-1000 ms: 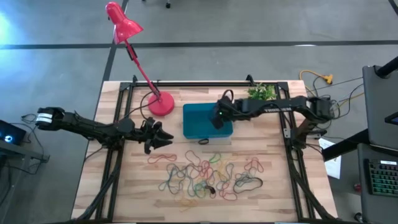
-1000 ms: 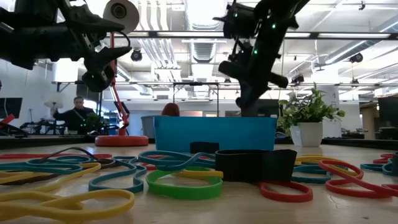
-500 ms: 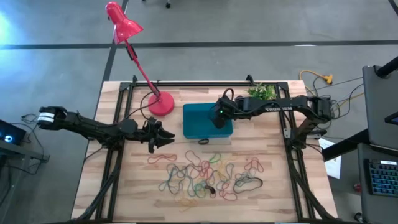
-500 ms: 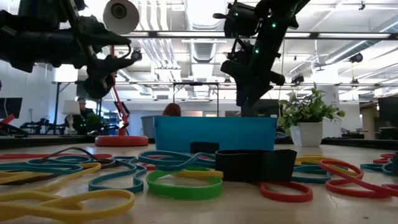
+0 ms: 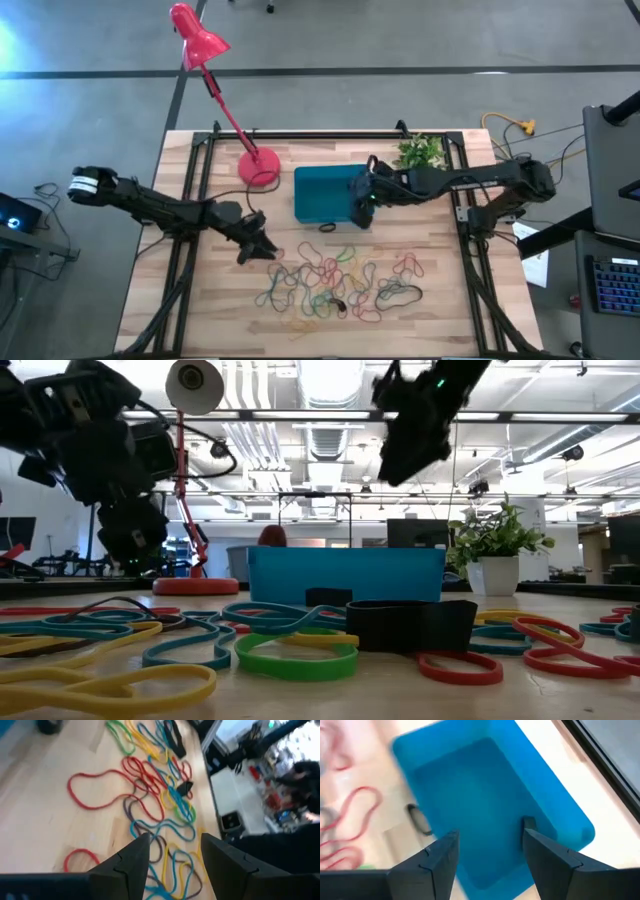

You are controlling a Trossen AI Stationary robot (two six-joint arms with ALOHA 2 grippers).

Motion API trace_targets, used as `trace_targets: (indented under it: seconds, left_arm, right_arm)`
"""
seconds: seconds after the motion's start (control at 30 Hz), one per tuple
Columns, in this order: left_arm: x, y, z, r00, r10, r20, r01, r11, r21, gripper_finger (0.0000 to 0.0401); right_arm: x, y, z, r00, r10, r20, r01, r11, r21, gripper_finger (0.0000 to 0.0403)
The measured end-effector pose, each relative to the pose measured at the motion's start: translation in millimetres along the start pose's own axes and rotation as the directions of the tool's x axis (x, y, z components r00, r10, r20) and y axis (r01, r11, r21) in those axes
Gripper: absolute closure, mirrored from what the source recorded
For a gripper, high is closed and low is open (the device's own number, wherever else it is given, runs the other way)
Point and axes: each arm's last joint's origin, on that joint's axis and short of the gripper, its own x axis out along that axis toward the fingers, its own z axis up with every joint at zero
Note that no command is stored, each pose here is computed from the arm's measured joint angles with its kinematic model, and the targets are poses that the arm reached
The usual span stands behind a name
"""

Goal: Pick and place rubber bands into bin
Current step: Put the red rubber band into the blue bin

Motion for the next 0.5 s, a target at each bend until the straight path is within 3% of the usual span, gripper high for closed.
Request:
trace_targets:
  seconds: [0.23,0.37,0.5]
  left_arm:
    - [6.1,-6.4,3.8,0.968,0.151,-0.199,-0.127,0.984,0.128,0.0239]
    - [1.0,-7.8,0.7,0.909,0.257,-0.327,-0.218,0.964,0.151,0.0239]
    - [-9.4,-9.7,-5.9,0.841,0.318,-0.437,-0.301,0.947,0.11,0.0239]
  right_arm:
    - [-42.7,7.6,-16.2,0.992,0.091,0.085,-0.088,0.995,-0.041,0.0197]
    - [-63.9,4.8,-33.1,0.982,0.141,0.124,-0.143,0.99,0.006,0.0197]
    - [-77.0,0.9,-53.0,0.973,0.179,0.143,-0.192,0.978,0.078,0.0197]
